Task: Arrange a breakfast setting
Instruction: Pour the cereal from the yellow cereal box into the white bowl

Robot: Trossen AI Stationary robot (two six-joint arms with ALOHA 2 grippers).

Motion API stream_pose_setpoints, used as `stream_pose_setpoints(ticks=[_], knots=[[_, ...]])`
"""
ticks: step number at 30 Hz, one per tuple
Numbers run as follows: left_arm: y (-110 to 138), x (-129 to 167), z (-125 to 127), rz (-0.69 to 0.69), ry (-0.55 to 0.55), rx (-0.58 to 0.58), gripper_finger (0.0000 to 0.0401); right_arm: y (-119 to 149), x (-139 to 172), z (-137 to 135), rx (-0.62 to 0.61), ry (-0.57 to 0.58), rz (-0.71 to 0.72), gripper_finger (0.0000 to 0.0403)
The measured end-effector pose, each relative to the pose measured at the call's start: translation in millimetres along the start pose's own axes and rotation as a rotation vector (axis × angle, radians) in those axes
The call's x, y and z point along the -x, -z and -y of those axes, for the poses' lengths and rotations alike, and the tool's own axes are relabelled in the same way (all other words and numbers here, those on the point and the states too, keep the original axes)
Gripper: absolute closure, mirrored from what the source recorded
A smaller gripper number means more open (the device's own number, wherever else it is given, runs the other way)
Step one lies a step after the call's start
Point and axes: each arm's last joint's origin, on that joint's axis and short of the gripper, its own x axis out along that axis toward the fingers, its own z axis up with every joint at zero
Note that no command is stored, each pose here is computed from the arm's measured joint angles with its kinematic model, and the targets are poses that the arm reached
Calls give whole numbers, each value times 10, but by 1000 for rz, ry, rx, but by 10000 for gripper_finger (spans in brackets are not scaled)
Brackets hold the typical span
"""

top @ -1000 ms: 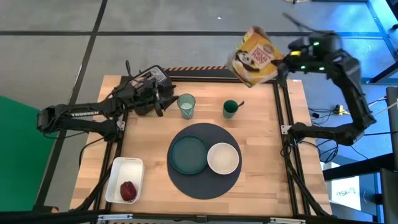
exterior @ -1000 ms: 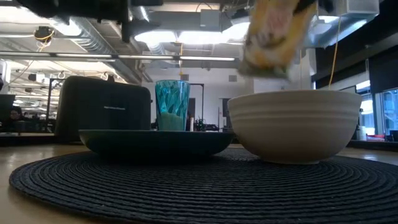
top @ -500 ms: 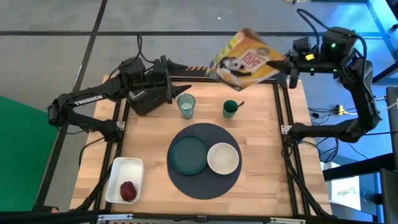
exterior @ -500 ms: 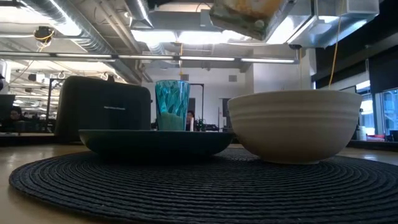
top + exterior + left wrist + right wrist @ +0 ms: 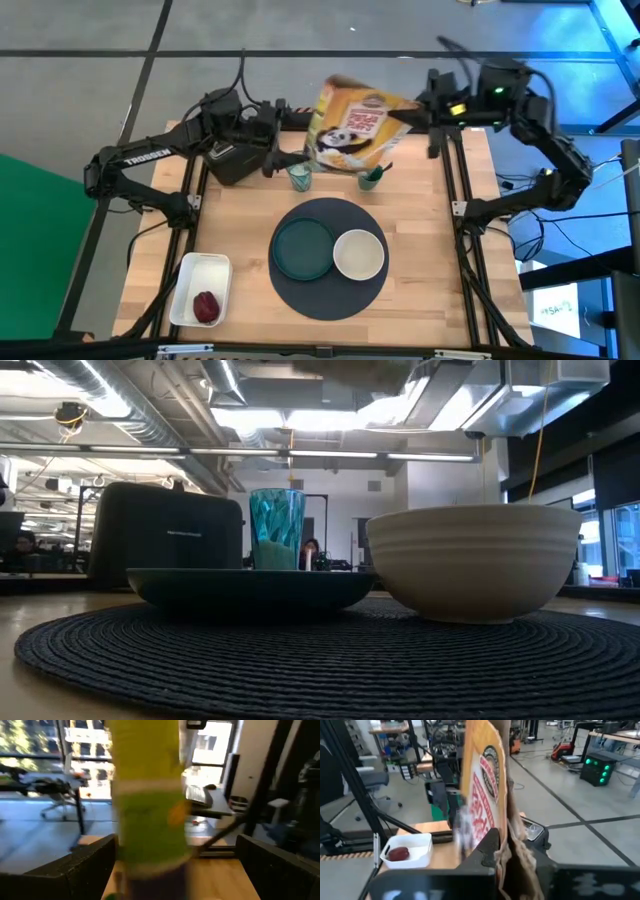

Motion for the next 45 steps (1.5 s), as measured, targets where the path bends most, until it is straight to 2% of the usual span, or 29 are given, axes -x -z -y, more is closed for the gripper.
stream_pose_setpoints(ticks=[8, 17, 22, 26, 32, 36, 38, 40, 45], knots=[[31, 18, -6, -37, -55, 14, 2, -36, -89, 3, 21, -16, 41, 403], [154, -182, -34, -71, -123, -9, 2, -108, -67, -16, 33, -59, 112, 403], [186, -327, -45, -29, -65, -23, 14, -121, -85, -17, 18, -78, 126, 403], [239, -399, -11, -47, -24, -18, 61, -157, -82, -29, 24, -91, 162, 403], [268, -390, 15, -82, -25, -33, 170, -151, -89, -60, -16, -109, 154, 400], [248, -290, 28, -117, -47, -45, 224, -139, -92, -57, -56, -103, 140, 371], [240, -209, 38, -150, -61, -44, 234, -128, -61, -53, -72, -63, 128, 343], [239, -113, 61, -194, -69, -46, 235, -124, 16, -47, -80, 26, 126, 312], [263, 169, 200, -337, -48, -69, 234, -83, 332, -15, -107, 401, 104, 243]])
